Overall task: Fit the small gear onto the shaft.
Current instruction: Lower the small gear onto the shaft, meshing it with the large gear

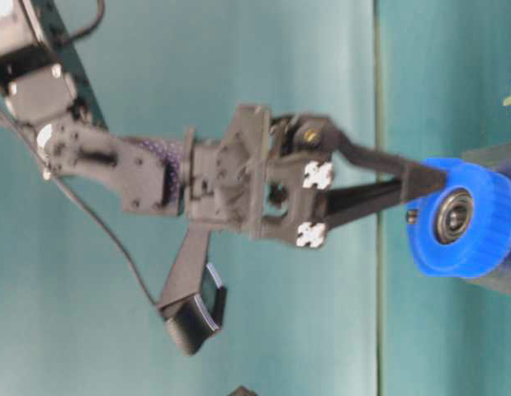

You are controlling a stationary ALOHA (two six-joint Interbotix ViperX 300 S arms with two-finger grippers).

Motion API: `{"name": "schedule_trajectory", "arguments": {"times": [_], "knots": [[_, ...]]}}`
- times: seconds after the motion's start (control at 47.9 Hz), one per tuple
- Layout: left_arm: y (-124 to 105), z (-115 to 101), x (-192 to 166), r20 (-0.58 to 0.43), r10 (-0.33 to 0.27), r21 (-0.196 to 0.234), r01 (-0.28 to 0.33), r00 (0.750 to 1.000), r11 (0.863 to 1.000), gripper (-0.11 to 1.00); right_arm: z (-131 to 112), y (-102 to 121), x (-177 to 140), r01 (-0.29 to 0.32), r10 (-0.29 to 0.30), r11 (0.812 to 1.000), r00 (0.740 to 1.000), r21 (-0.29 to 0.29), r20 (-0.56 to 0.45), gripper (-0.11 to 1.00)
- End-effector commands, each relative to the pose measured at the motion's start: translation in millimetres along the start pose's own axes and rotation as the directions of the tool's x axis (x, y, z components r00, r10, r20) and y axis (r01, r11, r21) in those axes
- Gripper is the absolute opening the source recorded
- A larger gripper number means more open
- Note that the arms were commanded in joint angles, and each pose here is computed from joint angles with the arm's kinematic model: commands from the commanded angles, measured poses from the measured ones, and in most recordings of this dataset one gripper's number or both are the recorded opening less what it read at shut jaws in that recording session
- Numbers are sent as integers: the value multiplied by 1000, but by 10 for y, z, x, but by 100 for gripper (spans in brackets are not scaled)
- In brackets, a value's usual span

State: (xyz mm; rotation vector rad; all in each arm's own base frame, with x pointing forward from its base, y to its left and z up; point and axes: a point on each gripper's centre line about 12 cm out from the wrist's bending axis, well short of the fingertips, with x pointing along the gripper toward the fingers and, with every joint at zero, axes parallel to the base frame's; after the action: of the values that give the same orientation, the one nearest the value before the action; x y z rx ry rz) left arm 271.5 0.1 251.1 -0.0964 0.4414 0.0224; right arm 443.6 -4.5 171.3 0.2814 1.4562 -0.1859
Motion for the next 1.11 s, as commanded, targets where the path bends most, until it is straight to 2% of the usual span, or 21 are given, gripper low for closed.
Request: {"name": "schedule_trajectory", "arguments": {"times": [0.0,0.083,0.292,0.459,0.772,0.918,1.085], "knots": [[-12,36,-2,15,-4,-3,4,1000,1000,0,-20,100,-128,-6,6,1000,1000,1,28,0],[-12,33,2,13,-4,-11,4,1000,1000,0,22,104,-211,-2,2,1000,999,10,51,0],[-21,42,8,16,-7,-14,7,1000,1000,0,288,-76,-270,35,-38,999,994,23,106,0],[-33,35,9,14,-11,-12,11,1000,1000,0,388,-51,-277,37,-36,999,992,-5,118,0],[-27,13,13,8,-9,-13,9,1000,1000,0,385,-54,-128,42,-41,999,996,-11,84,0],[-30,10,13,10,-11,-12,11,1000,1000,0,321,-72,-86,47,-46,999,997,-8,59,0],[-31,16,10,14,-11,-12,11,1000,1000,0,195,15,-169,43,-42,999,999,-23,21,0]]}}
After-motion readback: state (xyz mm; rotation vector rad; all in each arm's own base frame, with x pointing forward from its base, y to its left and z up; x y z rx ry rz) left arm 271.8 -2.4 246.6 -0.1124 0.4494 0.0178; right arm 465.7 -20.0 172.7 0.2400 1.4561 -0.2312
